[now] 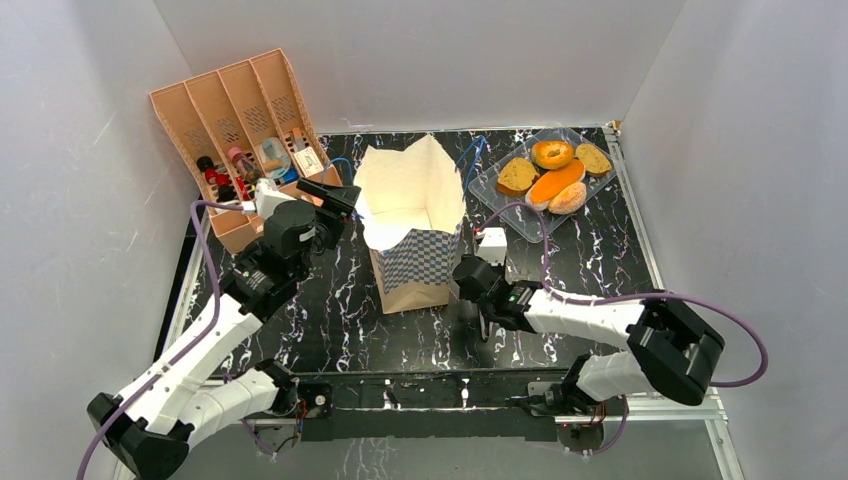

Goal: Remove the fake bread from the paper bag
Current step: Place the clamp at the center of the board, then reset both arms

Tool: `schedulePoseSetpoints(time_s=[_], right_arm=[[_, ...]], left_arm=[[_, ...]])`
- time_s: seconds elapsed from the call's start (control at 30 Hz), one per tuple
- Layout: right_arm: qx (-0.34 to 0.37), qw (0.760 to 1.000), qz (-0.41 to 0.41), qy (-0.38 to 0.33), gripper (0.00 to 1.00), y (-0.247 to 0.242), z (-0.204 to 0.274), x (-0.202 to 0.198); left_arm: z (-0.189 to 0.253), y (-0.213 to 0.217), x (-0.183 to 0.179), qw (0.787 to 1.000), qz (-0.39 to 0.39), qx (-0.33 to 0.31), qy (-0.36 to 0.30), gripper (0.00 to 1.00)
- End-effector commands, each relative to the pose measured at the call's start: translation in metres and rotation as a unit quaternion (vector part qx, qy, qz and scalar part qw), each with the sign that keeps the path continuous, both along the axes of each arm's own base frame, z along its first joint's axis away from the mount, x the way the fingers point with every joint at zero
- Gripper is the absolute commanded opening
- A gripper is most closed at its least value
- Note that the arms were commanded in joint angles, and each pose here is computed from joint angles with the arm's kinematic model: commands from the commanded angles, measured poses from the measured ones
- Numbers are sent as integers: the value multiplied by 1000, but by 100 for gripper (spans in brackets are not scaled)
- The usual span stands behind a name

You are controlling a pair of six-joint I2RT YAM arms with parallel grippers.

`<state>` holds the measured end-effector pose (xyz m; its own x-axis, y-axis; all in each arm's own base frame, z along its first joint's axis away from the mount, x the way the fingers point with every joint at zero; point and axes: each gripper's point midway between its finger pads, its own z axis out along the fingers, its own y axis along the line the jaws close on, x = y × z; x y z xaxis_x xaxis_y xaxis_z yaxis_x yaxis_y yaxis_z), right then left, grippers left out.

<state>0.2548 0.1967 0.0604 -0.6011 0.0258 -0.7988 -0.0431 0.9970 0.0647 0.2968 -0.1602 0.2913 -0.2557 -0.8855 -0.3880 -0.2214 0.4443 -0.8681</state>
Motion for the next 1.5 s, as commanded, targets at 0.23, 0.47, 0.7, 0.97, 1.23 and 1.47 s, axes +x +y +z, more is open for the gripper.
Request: schedulePoseSetpoints(time_s=[0.23,0.47,0.7,0.97,1.23,1.47], right_arm=[[46,996,-14,-70,45,10,75,-1],[52,994,-30,-92,47,-2,110,-9],[78,981,-82,-158,53,-33,167,-8],[33,954,-166,-247,73,-70,242,19],[7,948,-242,-204,77,-162,236,114],[32,945,-280,-166,84,-200,194,156]], left_arm=[[71,38,-18,995,31,67,-61,71],[132,77,-36,983,73,117,-120,72],[180,128,-41,943,168,245,-152,80],[170,155,-15,858,255,431,-117,87],[114,173,30,851,238,461,-76,88],[32,216,72,889,182,419,-17,88]])
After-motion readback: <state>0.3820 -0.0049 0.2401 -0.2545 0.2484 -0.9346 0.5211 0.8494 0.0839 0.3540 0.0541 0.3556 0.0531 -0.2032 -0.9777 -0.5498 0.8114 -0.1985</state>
